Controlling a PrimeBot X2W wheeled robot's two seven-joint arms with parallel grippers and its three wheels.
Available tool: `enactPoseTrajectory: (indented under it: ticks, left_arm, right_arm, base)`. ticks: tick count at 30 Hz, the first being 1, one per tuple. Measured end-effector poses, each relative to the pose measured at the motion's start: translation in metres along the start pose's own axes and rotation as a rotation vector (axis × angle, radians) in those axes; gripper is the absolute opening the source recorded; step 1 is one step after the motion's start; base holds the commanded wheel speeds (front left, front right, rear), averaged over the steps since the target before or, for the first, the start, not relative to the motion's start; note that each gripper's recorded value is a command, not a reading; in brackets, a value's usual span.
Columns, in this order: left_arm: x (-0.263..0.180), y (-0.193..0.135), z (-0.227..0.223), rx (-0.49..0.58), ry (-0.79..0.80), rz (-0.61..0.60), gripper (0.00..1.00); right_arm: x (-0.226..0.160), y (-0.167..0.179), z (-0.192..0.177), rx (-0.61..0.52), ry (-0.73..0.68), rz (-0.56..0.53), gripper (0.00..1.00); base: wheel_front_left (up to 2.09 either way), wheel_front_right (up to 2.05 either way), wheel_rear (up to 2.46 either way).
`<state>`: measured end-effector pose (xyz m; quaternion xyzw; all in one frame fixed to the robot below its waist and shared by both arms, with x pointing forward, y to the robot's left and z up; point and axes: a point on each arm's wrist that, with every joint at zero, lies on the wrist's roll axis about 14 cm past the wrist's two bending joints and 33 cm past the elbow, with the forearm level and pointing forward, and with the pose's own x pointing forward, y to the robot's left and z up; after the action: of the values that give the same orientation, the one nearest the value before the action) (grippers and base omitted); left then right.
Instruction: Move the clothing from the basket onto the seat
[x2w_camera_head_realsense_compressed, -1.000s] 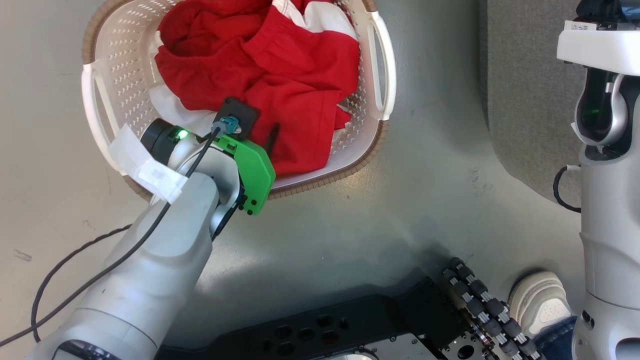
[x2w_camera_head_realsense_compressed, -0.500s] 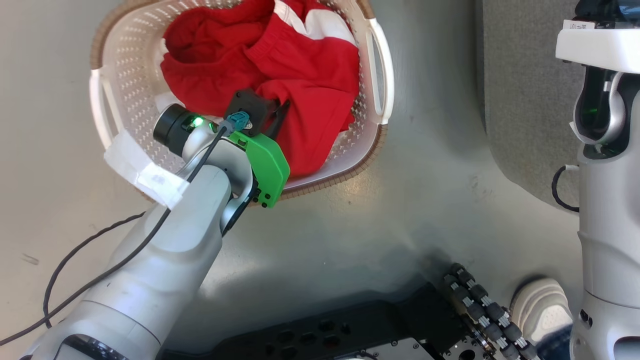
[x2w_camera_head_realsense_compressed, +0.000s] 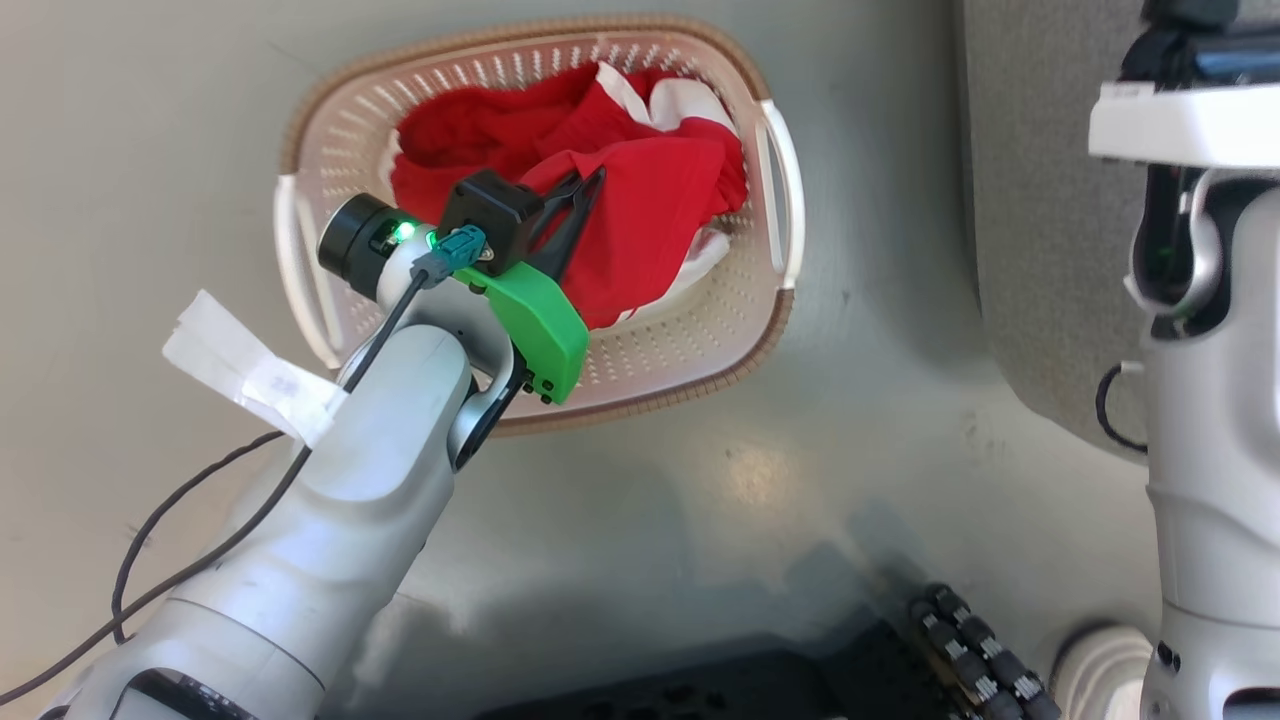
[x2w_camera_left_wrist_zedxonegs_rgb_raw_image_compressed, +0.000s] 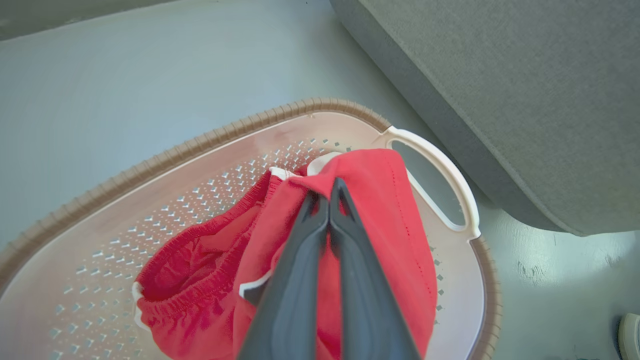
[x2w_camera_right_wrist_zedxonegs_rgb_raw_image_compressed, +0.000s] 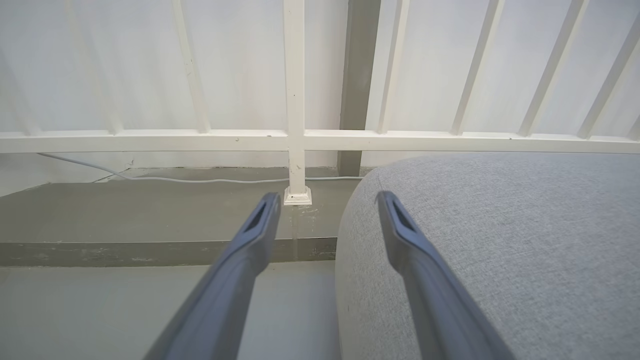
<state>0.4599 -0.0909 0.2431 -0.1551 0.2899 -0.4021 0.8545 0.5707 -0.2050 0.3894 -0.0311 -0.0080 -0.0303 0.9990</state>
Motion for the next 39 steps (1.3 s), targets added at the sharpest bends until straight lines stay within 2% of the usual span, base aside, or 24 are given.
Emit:
enactPoseTrajectory:
  ticks: [22,30,39]
  left_arm:
    - [-0.069,-0.010,0.160,0.230,-0.314,0.130,0.00]
    - [-0.107,-0.026,0.217,0.318,-0.440,0.170,0.00]
    - [-0.147,-0.058,0.260,0.412,-0.539,0.187,0.00]
  right_arm:
    - [-0.039,0.031,0.054,0.049,-0.014,0.105,1.00]
    - [-0.059,0.050,0.074,0.068,-0.023,0.170,1.00]
    - [-0.087,0.066,0.092,0.083,-0.024,0.223,1.00]
  base:
    - [0.00,0.00,0.00]
    - [0.00,0.00,0.00]
    - [0.00,0.00,0.00]
